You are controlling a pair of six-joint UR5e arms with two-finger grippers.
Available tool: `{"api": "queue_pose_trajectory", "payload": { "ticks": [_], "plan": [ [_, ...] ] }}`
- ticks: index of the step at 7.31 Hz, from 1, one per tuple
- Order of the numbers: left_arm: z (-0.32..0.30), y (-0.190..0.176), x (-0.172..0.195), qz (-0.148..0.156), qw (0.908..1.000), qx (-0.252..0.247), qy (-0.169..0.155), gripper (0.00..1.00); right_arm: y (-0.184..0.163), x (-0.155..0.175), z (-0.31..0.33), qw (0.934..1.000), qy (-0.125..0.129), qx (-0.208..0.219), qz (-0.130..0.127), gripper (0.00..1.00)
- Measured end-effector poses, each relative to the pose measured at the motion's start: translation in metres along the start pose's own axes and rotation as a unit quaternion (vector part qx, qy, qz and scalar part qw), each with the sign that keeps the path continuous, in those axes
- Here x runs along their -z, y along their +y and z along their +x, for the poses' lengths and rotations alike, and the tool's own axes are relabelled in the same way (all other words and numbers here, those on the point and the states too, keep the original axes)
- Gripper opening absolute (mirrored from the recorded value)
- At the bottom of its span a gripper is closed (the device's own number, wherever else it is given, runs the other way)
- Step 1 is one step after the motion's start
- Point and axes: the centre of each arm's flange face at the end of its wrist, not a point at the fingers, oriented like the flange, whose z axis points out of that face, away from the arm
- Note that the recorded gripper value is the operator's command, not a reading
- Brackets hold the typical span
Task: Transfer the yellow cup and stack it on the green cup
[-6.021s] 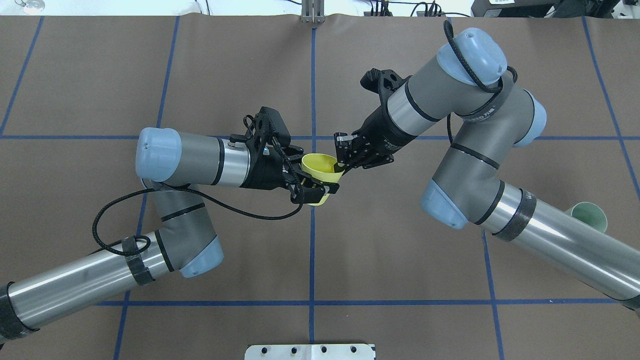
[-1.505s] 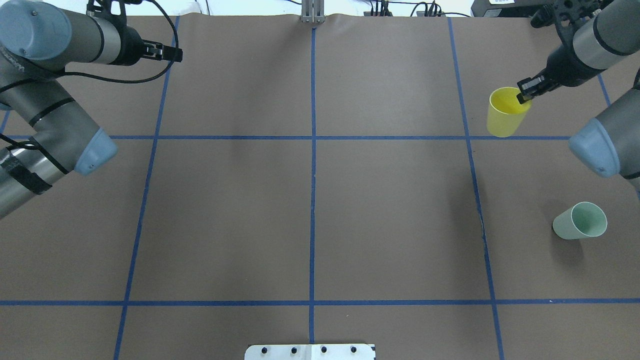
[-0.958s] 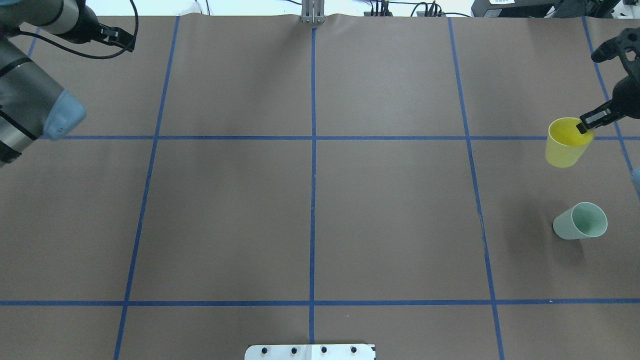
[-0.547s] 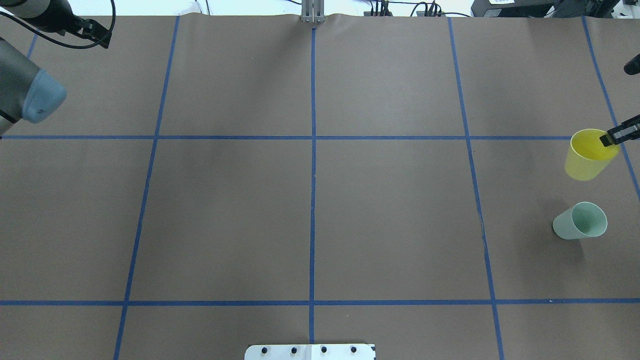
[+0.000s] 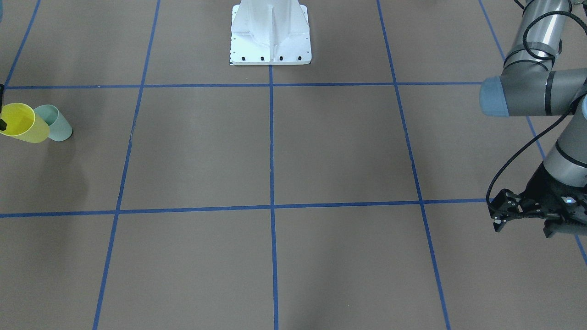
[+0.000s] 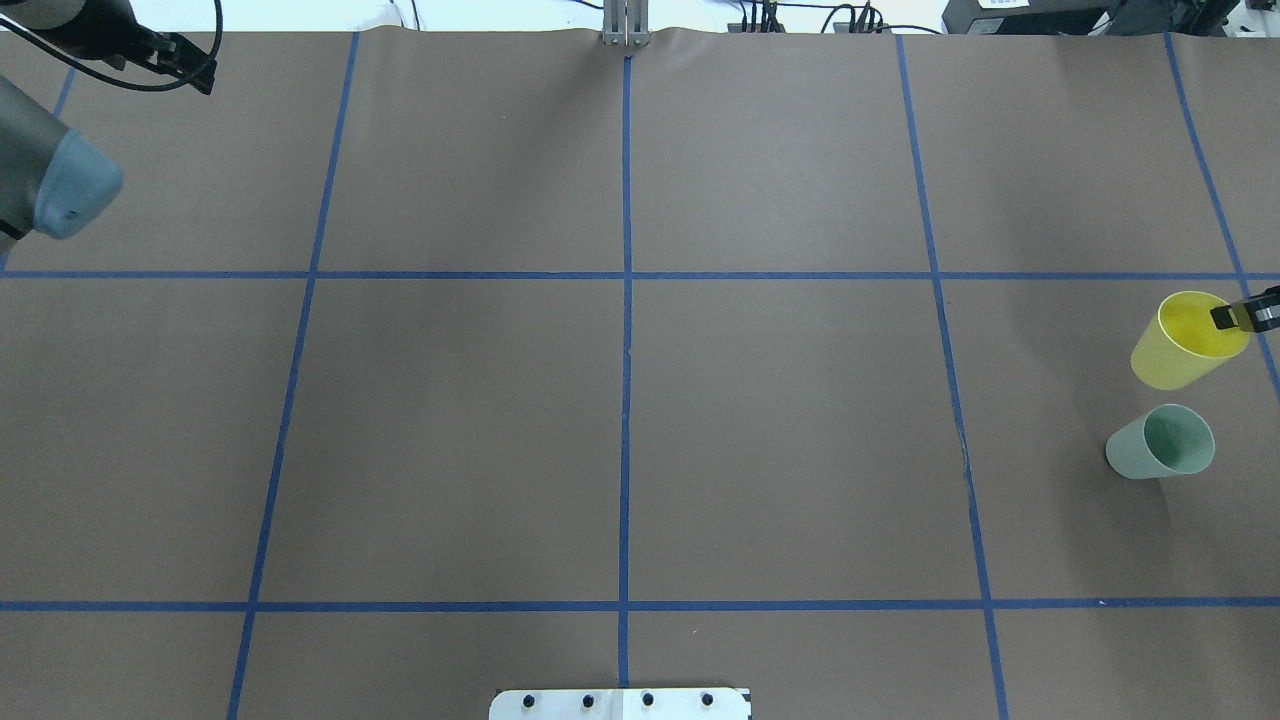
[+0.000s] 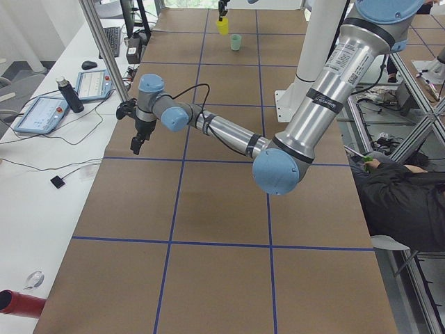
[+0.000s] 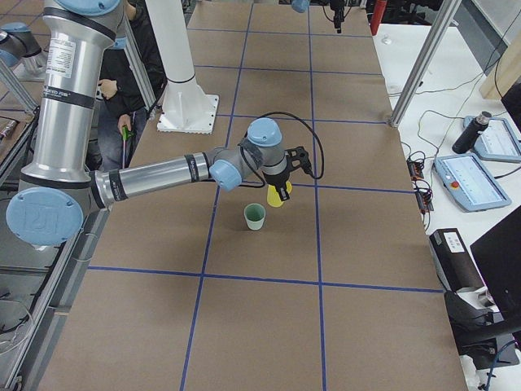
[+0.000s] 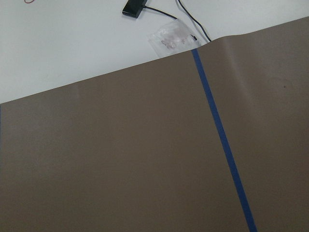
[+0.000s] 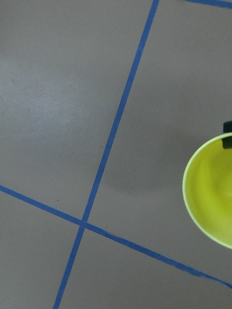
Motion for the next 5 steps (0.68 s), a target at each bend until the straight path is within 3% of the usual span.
{"api": "queue_pose_trajectory", "payload": {
  "ticks": [2,5],
  "plan": [
    [0.000,0.000,0.000,0.000,1.0000,0.000,0.001,1.00,0.007,0.000,0.004,0.9996,-0.023,-0.010,-0.011,0.00],
    [0.000,0.000,0.000,0.001,1.0000,0.000,0.001,1.00,0.026,0.001,0.015,0.9992,-0.023,-0.023,-0.024,0.00]
  ]
}}
